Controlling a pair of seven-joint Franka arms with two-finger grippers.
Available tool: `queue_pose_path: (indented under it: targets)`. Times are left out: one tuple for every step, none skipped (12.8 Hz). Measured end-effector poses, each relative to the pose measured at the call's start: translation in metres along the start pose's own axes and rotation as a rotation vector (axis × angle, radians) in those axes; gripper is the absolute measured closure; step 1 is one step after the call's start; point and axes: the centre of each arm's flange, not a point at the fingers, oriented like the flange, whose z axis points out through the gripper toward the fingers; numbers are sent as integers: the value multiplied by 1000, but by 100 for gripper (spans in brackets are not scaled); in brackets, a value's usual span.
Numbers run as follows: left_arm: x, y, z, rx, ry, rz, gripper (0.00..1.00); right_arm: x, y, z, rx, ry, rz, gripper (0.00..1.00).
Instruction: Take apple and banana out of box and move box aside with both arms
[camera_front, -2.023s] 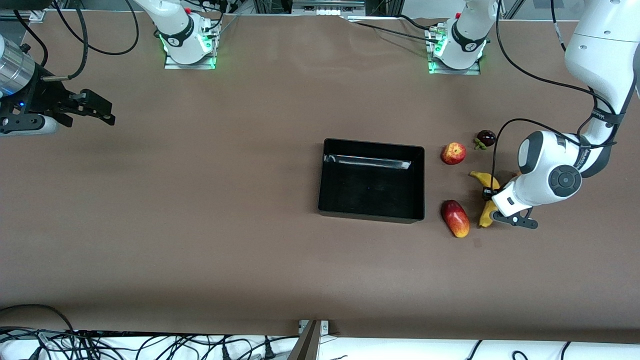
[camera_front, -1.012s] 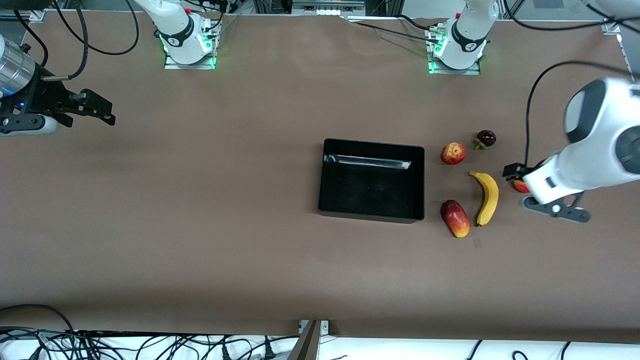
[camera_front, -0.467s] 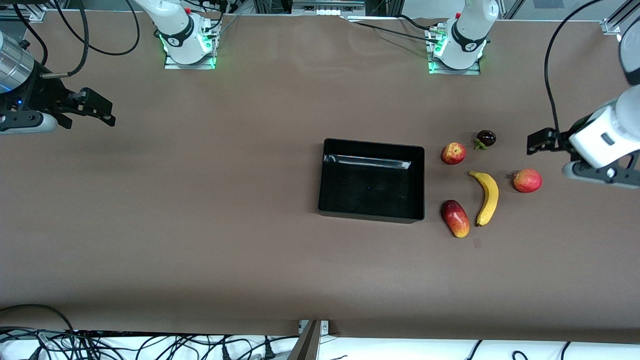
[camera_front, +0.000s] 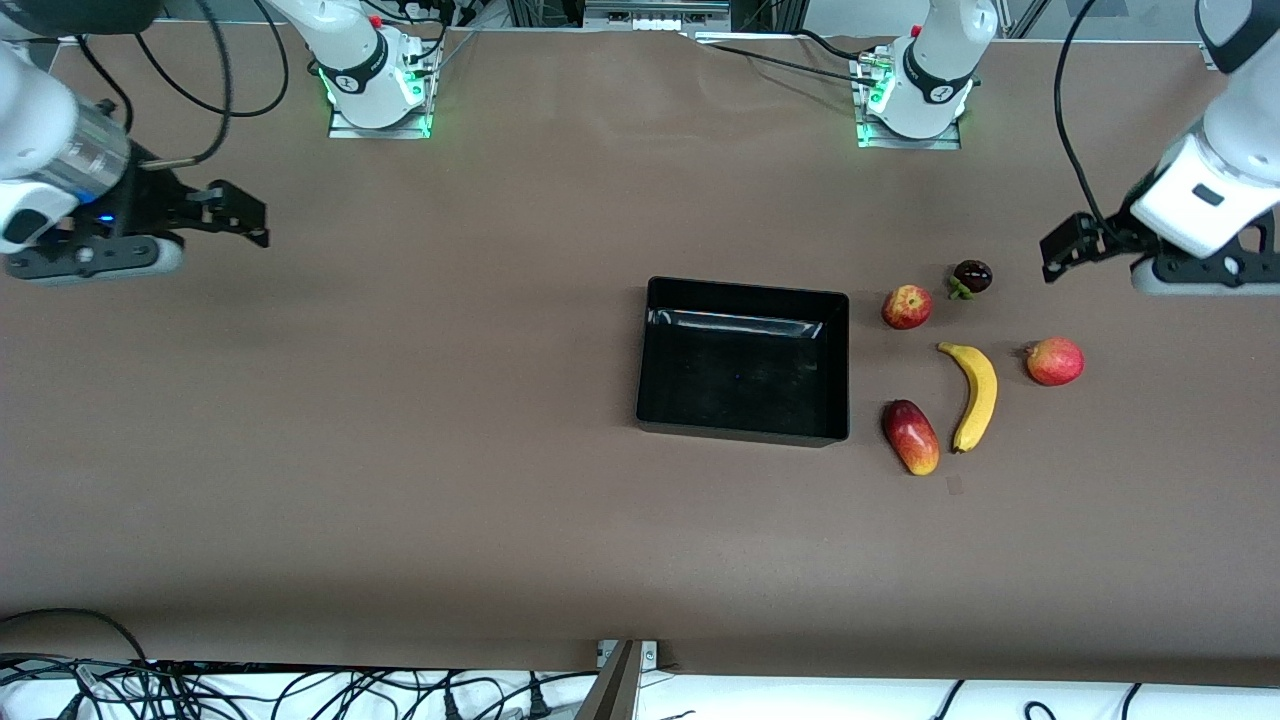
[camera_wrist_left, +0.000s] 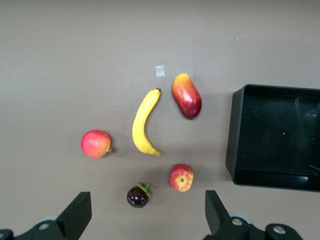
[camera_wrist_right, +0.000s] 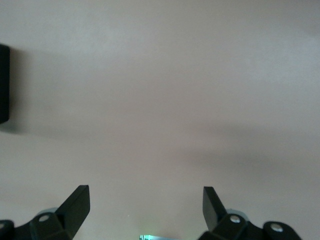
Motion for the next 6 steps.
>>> queue_pose_path:
  targets:
    - [-6, -1, -1, 3, -23, 4, 0, 0, -12, 2, -1, -3, -22, 0]
    - [-8, -2, -1, 4, -36, 7, 0, 0, -28, 4, -2, -6, -49, 0]
    - [-8, -4, -1, 4, -41, 15, 0, 0, -50, 7, 0, -9, -76, 0]
    - [-8, -6, 0, 3, -43, 21, 0, 1, -73, 13, 2, -9, -82, 0]
    - [-8, -7, 0, 3, -43, 26, 0, 3, -99, 21, 3, -6, -74, 0]
    - [-8, -7, -1, 3, -43, 29, 0, 5, -125, 31, 4, -4, -72, 0]
